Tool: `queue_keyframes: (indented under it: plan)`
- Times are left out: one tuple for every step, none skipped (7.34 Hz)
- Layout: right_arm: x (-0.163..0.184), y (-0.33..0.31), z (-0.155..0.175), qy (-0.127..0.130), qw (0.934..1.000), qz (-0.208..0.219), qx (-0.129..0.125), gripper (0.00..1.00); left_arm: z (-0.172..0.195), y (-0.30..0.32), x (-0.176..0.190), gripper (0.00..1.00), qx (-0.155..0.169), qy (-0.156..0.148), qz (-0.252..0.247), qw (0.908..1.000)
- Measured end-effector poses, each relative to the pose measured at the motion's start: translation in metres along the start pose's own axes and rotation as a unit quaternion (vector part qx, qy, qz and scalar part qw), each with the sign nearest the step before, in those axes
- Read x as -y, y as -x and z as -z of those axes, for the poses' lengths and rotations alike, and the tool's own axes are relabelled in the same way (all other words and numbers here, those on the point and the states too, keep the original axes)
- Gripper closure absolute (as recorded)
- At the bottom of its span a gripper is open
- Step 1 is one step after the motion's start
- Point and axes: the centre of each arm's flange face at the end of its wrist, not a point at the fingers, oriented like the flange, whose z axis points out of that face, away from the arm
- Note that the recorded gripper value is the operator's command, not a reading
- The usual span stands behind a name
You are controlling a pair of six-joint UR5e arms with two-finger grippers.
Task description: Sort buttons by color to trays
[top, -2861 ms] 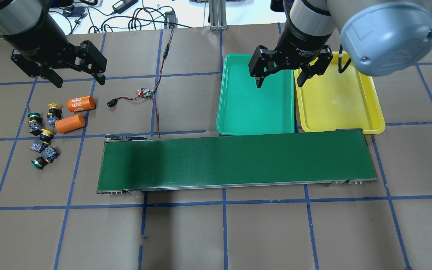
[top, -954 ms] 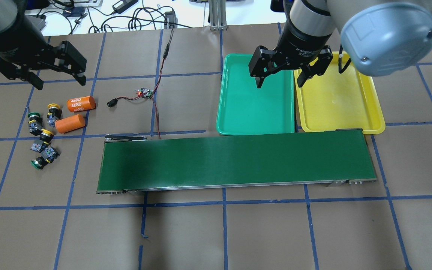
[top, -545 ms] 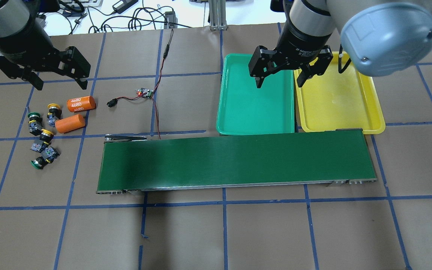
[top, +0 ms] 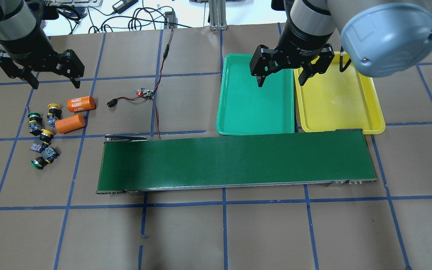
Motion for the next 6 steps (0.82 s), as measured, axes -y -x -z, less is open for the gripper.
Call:
queue_keyframes:
  plan:
    - [0.0,-0.003,0.002,-0.004,0.9998,0.0,-0.017,0.0,-0.029,0.016,0.029,0.0,0.005,-0.012,0.005,0.9999]
    - [0.0,-0.005,0.003,-0.005,0.9996,0.0,-0.026,0.0,-0.061,0.03,0.057,0.0,0.008,-0.027,-0.004,0.9996]
    - [0.0,-0.005,0.003,-0.006,0.9995,0.0,-0.03,0.0,-0.093,0.037,0.08,0.0,0.0,-0.035,-0.017,0.9992]
    - [-0.001,-0.005,0.003,-0.006,0.9995,0.0,-0.031,0.0,-0.122,0.046,0.1,0.0,-0.018,-0.042,-0.023,0.9987]
    - [-0.001,-0.005,0.002,-0.005,0.9995,0.0,-0.031,0.0,-0.151,0.056,0.114,0.0,-0.029,-0.043,-0.022,0.9984]
    - [-0.001,-0.005,0.003,-0.005,0.9995,0.0,-0.031,0.0,-0.176,0.063,0.121,0.0,-0.035,-0.034,-0.018,0.9986]
